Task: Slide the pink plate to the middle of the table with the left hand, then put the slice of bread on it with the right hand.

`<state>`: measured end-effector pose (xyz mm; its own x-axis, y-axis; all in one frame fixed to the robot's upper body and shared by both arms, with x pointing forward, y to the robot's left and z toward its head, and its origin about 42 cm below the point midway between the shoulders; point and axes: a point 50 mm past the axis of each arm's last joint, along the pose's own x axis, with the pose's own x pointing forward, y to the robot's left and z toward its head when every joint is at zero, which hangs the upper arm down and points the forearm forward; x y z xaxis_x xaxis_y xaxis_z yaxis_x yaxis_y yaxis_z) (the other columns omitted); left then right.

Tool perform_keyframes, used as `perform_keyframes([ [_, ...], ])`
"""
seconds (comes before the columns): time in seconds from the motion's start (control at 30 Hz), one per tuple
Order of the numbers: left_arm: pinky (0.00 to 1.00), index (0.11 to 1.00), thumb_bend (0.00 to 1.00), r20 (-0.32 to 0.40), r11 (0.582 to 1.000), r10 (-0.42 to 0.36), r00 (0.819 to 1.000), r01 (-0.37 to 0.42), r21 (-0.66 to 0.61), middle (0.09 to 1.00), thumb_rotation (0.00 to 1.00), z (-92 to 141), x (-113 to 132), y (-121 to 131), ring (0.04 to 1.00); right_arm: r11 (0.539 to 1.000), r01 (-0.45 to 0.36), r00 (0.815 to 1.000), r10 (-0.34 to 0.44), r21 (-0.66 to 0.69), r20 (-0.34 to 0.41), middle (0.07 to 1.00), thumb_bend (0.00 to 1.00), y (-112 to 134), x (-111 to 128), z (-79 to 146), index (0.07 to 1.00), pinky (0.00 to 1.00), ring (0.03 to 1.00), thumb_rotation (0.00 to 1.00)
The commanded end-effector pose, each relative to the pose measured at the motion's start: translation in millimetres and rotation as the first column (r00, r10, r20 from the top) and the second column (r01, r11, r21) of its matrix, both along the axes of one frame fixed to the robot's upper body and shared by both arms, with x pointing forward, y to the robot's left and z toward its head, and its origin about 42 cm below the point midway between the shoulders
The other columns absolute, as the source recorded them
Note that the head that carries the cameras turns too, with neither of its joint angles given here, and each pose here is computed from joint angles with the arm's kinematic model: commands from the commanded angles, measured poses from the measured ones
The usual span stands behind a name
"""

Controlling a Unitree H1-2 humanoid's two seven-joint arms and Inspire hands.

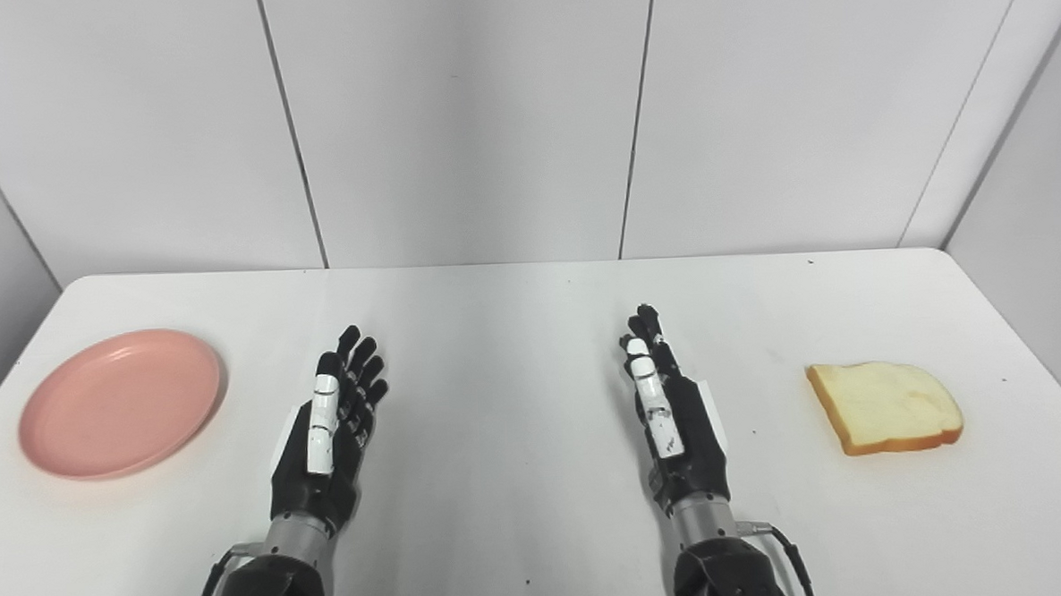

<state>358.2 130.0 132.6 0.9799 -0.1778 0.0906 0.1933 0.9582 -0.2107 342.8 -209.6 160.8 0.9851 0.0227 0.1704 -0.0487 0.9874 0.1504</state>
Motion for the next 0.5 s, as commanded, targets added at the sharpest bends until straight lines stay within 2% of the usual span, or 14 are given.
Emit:
perform_keyframes([
  [0.0,1.0,1.0,0.64,0.102,1.0,-0.008,0.995,0.01,-0.016,1.0,0.97,23.2,8.3,-4.8,1.0,1.0,-0.017,0.997,0.017,0.009,0.072,0.968,0.65,4.9,10.1,19.2,0.976,1.0,0.959,0.83],
  [0.47,1.0,1.0,0.67,0.101,1.0,-0.009,0.995,0.01,-0.006,1.0,0.96,25.3,6.7,3.0,1.0,1.0,-0.017,0.996,0.016,0.01,0.084,0.97,0.65,8.6,9.9,24.6,0.974,1.0,0.957,0.84],
])
